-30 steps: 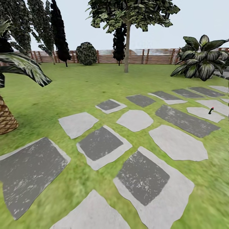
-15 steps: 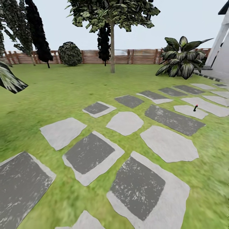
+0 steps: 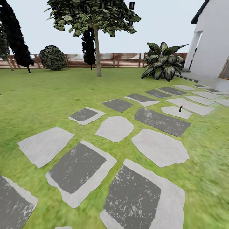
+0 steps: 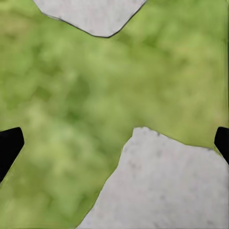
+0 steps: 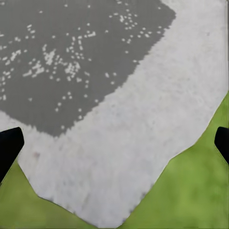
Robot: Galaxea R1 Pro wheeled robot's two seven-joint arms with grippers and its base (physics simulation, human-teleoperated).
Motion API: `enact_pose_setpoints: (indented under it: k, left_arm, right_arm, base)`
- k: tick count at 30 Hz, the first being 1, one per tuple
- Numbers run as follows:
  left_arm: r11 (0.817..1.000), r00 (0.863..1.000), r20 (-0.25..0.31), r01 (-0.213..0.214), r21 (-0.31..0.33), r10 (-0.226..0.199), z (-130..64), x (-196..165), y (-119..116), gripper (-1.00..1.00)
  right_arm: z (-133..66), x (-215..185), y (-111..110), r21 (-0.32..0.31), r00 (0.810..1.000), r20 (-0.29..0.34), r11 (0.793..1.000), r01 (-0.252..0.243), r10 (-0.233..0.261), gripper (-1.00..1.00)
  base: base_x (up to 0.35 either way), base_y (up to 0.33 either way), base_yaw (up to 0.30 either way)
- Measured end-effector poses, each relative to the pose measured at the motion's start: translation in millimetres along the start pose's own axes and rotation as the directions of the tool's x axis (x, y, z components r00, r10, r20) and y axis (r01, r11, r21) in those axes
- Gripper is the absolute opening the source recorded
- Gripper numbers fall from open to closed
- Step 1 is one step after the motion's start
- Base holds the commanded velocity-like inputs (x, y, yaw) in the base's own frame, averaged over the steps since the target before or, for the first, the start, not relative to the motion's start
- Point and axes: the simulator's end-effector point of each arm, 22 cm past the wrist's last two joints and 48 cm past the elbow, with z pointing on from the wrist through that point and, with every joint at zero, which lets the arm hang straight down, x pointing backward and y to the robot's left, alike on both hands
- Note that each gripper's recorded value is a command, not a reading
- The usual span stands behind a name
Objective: In the garden, pick up the pesticide atomizer on the floor and spray pesticide onto both trees until each tree trunk is fully covered.
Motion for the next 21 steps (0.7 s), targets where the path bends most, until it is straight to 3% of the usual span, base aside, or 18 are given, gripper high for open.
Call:
enact_pose_setpoints:
  k: [21]
  left_arm:
    - [1.0,1.0,0.0,0.0,0.0,0.0,0.0,0.0,0.0,1.0]
  right_arm:
    - [-0.3,1.5,1.7,-0.007,1.0,-0.003,1.0,0.003,-0.003,1.0]
  base:
    - [0.336,0.073,-0.022]
